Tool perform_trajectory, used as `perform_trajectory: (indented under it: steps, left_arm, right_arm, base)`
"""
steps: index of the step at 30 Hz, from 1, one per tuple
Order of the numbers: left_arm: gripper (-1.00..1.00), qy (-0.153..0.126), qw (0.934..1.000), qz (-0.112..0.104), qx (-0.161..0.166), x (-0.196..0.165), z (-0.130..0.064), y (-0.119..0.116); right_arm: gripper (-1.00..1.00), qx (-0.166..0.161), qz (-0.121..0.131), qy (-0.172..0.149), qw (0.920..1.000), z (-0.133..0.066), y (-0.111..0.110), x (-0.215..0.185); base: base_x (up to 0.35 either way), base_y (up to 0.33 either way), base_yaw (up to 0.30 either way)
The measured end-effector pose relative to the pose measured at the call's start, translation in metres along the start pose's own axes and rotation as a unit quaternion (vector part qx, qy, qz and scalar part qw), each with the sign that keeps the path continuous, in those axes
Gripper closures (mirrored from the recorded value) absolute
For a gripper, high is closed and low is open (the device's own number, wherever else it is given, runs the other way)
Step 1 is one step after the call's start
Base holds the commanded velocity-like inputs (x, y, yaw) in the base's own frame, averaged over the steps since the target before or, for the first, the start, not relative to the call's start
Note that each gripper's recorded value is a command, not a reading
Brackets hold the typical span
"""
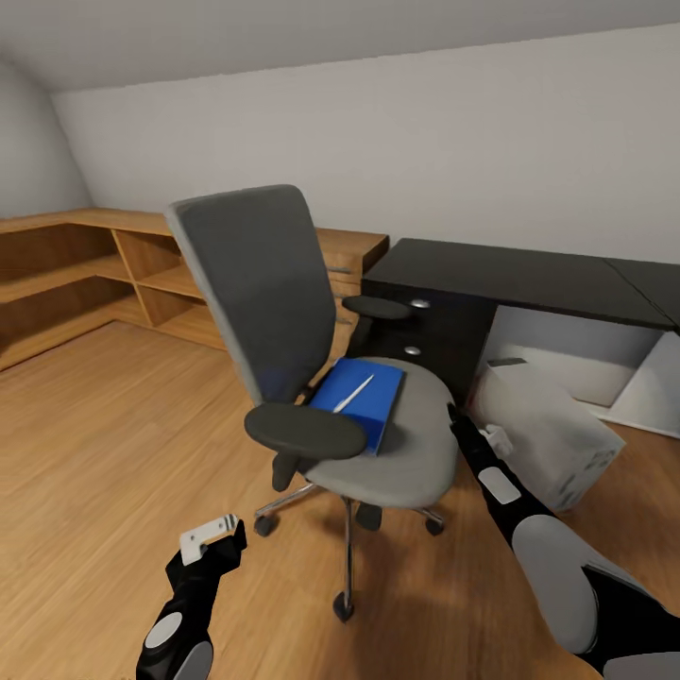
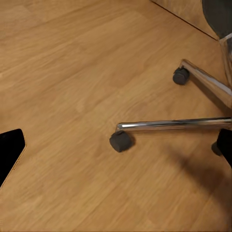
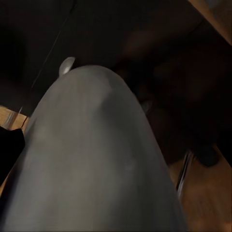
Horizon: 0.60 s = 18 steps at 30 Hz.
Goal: In the bedroom, organize the workspace by keeping the computer under the desk, ensuring the monitor is on the desk, placing the keyboard on the desk next to the monitor, placing the mouse on the desk next to the keyboard, moving the folder from the swivel chair onto the desk next to the mouse, stacking the notebook on top of the folder with the pen on top of the notebook, and positioning the swivel chair next to the desk.
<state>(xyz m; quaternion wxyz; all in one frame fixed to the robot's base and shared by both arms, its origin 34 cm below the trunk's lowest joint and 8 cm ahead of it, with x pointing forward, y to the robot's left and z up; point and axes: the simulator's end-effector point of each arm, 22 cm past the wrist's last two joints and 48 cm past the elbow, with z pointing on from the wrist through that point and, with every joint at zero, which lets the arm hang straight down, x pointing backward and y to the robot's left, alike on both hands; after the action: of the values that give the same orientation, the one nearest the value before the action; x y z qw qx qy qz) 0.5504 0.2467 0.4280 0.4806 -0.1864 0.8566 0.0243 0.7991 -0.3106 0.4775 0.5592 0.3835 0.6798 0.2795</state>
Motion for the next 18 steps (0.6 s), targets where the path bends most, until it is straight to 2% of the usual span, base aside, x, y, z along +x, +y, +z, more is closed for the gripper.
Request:
perform_trajectory:
  steps: [8,11,14,18]
  left_arm:
    - [-1.0,0.001,1.0,-0.001,0.0,0.001,0.0,-0.001]
    - [-1.0,0.001,1.0,-0.001,0.0,0.001,0.0,-0.001]
    - [-1.0,0.001,1.0,-0.001,0.0,0.001,0.0,-0.001]
    - [-1.0,0.001,1.0,0.0,0.0,0.001,0.0,-0.001]
  right_arm:
    - [-1.0,-0.002,-0.005,-0.011,0.9999,0.001,0.001,-0.012]
    - [-1.0,-0.004,-0.002,-0.007,1.0,0.001,0.004,-0.005]
    - [-1.0,-0.004,0.001,0.009,1.0,0.0,0.008,0.015]
    - [-1.0,-0.006,0.001,0.01,0.9999,0.0,0.009,0.016]
  base:
    - [0.016,0.0,0.238]
    - [0.001,0.0,0.186]
    - [0.0,0.0,0.1]
    - [0.0,0.0,0.014]
